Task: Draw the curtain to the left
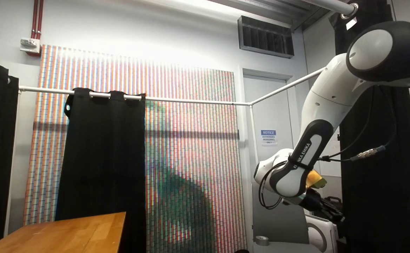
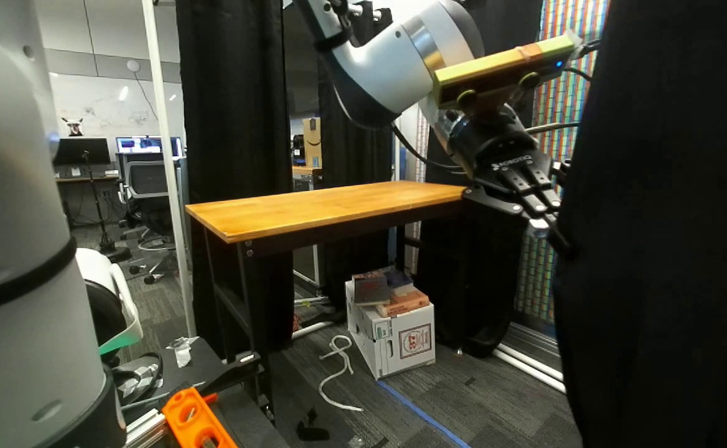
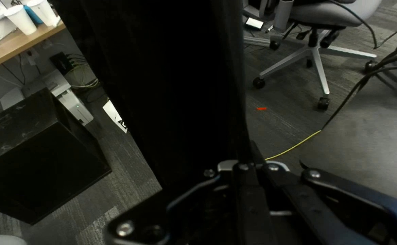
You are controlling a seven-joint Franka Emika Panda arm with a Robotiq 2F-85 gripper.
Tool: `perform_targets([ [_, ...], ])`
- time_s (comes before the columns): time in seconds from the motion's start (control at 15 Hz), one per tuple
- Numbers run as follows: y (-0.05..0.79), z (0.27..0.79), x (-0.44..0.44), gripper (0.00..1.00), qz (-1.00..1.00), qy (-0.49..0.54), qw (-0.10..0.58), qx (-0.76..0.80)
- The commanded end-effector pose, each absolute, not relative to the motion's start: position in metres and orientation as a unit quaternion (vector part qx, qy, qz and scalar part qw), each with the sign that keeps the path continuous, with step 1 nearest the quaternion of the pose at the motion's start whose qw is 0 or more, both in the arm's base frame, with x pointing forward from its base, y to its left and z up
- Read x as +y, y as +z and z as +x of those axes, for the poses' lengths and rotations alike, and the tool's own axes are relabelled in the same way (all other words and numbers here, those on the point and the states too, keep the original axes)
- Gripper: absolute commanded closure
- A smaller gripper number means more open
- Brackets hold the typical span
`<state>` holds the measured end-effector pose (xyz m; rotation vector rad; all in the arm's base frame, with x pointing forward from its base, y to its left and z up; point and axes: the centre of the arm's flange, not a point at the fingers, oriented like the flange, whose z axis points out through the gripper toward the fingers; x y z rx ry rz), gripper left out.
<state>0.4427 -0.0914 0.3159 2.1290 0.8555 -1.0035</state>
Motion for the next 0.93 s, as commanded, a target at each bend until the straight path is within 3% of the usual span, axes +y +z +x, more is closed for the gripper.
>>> perform_targets([
  [0.0,0.323,0.416,-0.024,1.00,0.813,-0.374,0.300,0.329],
  [0.87,0.352,0.338,0.231,0.99,0.797,-0.314,0.336,0.391],
])
